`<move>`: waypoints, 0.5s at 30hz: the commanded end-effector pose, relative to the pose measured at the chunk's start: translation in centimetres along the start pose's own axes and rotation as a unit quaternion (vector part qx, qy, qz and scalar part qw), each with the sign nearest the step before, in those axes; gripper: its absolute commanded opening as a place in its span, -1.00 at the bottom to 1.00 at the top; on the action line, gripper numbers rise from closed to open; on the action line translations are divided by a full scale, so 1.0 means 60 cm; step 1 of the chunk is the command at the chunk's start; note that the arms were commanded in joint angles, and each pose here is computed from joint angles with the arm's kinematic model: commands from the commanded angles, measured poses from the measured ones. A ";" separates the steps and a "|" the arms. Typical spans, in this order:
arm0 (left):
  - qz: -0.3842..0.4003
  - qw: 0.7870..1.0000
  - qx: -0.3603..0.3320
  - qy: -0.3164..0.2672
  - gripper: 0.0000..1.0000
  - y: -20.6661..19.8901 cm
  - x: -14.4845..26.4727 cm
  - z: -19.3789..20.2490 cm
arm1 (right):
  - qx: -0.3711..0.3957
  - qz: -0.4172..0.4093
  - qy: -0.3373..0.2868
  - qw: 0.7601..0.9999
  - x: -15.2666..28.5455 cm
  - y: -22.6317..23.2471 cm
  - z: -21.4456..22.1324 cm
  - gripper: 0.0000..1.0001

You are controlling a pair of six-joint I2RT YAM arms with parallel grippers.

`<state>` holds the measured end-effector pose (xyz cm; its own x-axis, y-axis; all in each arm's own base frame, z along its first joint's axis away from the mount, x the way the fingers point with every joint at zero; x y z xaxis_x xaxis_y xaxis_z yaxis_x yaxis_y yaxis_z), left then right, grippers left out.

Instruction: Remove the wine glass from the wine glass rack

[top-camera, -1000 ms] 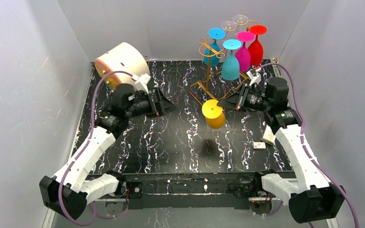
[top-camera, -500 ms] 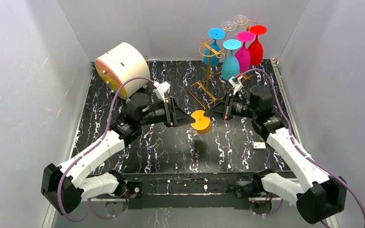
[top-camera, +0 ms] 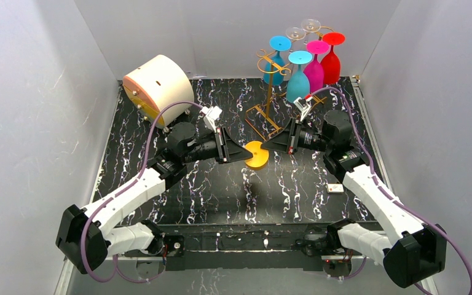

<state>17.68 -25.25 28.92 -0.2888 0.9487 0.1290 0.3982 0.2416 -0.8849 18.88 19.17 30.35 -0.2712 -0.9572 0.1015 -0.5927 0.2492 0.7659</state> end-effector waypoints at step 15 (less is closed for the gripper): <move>0.007 0.998 -0.056 0.028 -1.00 -0.004 0.011 0.019 | 0.020 -0.043 0.006 0.999 -0.002 0.019 -0.006 -0.68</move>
<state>17.27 -25.50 28.66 -0.2530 0.9594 0.1248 0.4288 0.2268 -0.8745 18.67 19.40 30.27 -0.2286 -0.9701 0.0818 -0.6092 0.2081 0.7652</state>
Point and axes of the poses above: each gripper's point midway between its finger pads, its own x axis back along the fingers, its own y axis along the line the jaws close on, z = x × y, the point moved 7 cm from there along x, back along the fingers, and after that the axes turned 4 degrees about x, right-handed, at the moved point
